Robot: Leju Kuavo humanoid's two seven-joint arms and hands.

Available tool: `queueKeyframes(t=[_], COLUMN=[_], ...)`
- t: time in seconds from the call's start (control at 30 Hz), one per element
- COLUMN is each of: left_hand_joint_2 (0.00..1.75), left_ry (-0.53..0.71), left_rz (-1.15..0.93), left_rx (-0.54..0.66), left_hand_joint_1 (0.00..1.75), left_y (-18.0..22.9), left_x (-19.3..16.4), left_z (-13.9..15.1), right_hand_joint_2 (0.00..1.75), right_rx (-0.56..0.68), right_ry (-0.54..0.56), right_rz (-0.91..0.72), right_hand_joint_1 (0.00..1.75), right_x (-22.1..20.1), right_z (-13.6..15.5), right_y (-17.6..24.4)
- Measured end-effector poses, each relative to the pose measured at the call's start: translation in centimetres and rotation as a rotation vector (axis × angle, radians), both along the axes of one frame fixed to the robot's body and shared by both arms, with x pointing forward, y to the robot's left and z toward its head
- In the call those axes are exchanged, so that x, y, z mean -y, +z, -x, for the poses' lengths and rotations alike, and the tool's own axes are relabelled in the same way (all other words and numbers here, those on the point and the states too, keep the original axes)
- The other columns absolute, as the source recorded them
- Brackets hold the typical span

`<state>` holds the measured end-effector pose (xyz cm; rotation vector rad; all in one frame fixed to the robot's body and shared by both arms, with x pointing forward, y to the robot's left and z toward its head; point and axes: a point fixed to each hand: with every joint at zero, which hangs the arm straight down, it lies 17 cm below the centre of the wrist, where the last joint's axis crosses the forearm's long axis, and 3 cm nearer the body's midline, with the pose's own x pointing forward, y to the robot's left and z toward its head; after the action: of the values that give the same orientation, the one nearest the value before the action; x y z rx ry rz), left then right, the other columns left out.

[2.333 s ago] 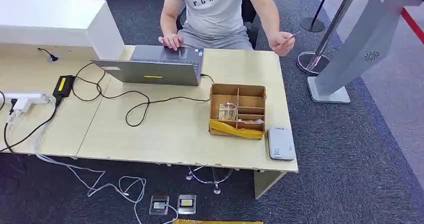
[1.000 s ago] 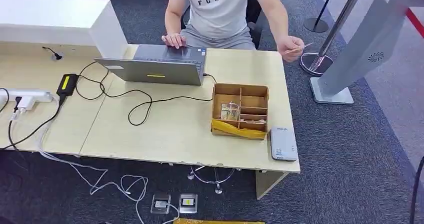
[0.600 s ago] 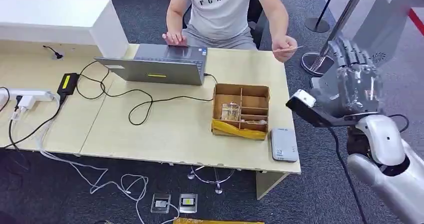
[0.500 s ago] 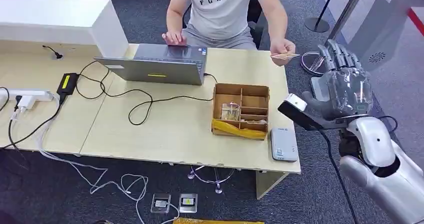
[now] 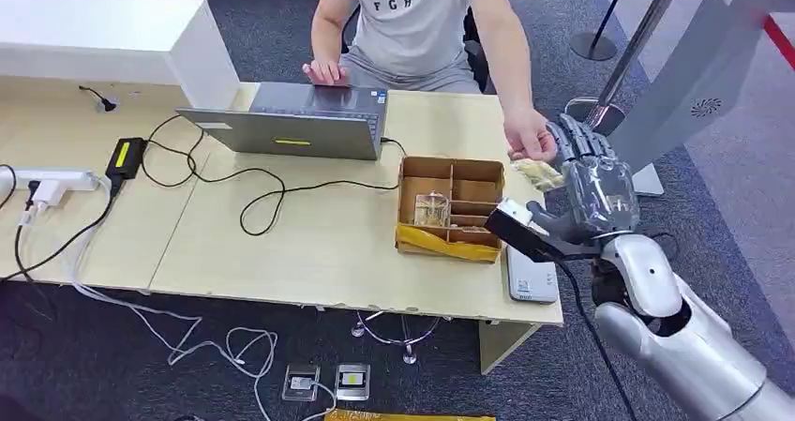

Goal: Pass the card to the sensor for recognition and then transmit it.

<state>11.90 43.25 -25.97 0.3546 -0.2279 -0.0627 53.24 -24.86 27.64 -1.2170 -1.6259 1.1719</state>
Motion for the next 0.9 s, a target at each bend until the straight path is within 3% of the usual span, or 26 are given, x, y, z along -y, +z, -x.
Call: queueKeyframes(t=[0.1, 0.13, 0.9], left_hand_joint_2=[0.0, 0.0, 0.0], left_ry=[0.004, 0.004, 0.019], left_rz=[-0.001, -0.001, -0.036], left_rx=[0.001, 0.001, -0.008], left_hand_joint_1=[0.0, 0.0, 0.0], left_y=[0.0, 0.0, 0.1], left_x=[0.0, 0.0, -0.7], left_z=[0.0, 0.0, 0.3], right_hand_joint_2=[1.75, 1.75, 1.75], right_rx=[-0.005, -0.011, -0.013], right_ry=[0.001, -0.002, 0.004], right_rz=[-0.041, -0.048, -0.075], right_hand_joint_1=[0.0, 1.75, 1.75], right_x=[-0.4, -0.5, -1.6], right_z=[-0.6, -0.8, -1.6], right_y=[-0.7, -1.1, -2.8])
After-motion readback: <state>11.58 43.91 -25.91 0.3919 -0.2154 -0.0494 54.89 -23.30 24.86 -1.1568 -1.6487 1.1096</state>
